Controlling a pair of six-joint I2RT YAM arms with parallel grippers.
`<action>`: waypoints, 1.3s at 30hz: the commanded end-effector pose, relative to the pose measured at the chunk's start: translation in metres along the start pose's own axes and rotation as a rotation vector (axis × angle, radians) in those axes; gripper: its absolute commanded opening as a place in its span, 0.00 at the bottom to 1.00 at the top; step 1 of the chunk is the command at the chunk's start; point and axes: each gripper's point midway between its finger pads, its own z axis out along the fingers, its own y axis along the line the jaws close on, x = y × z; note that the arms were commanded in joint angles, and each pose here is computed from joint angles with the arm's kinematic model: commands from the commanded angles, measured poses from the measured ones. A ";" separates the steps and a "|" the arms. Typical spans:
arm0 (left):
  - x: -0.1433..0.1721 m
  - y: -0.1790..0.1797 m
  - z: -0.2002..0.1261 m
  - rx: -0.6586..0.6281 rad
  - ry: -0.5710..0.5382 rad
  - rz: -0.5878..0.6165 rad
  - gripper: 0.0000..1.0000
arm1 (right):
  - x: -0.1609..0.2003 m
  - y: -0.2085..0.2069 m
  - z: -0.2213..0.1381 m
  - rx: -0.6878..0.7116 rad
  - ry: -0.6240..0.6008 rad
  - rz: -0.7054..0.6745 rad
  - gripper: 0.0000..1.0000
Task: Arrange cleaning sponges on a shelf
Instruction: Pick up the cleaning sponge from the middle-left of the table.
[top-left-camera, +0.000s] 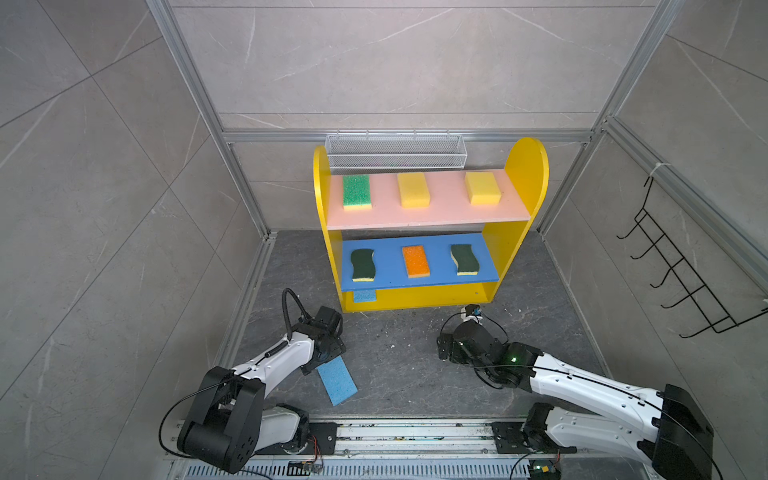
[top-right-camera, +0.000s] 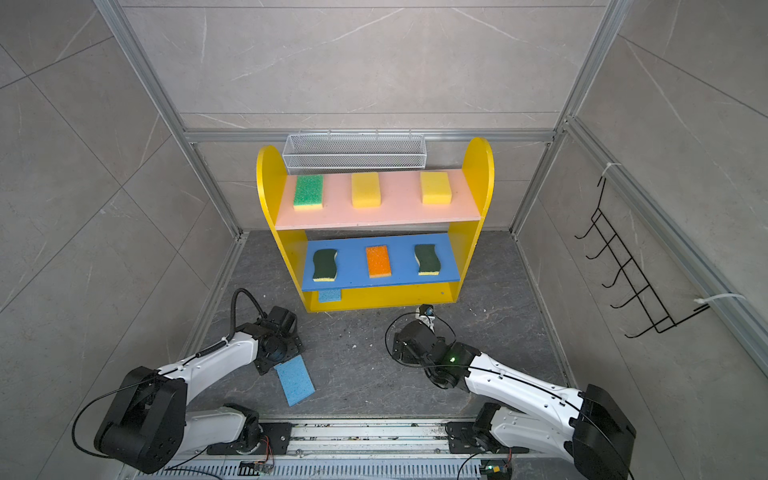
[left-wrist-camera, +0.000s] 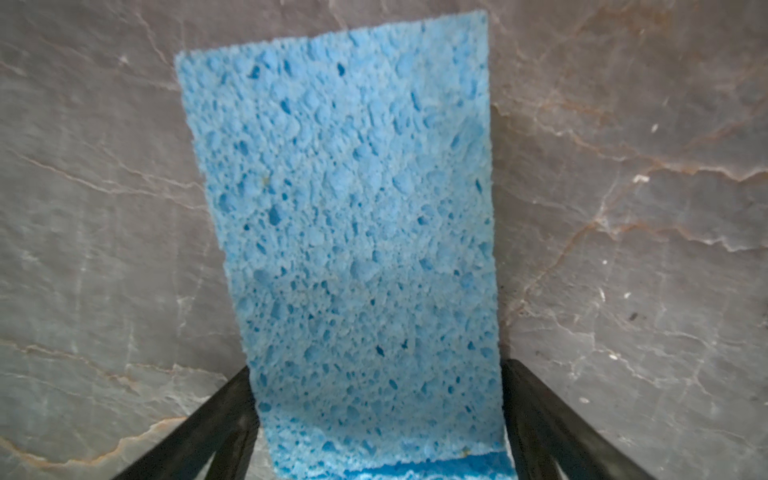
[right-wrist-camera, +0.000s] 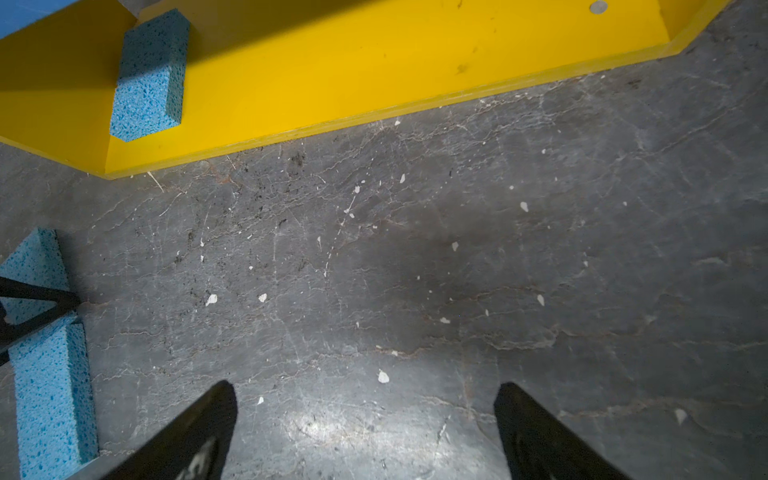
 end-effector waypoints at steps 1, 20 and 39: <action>0.004 0.004 0.000 -0.026 0.004 0.000 0.83 | 0.000 -0.008 -0.003 0.019 -0.004 -0.021 0.99; -0.008 -0.008 -0.058 -0.043 -0.167 0.231 0.72 | -0.034 -0.037 -0.040 0.161 -0.099 -0.061 0.99; 0.027 -0.109 -0.101 0.143 -0.311 0.532 0.74 | -0.047 -0.082 -0.064 0.285 -0.171 -0.044 1.00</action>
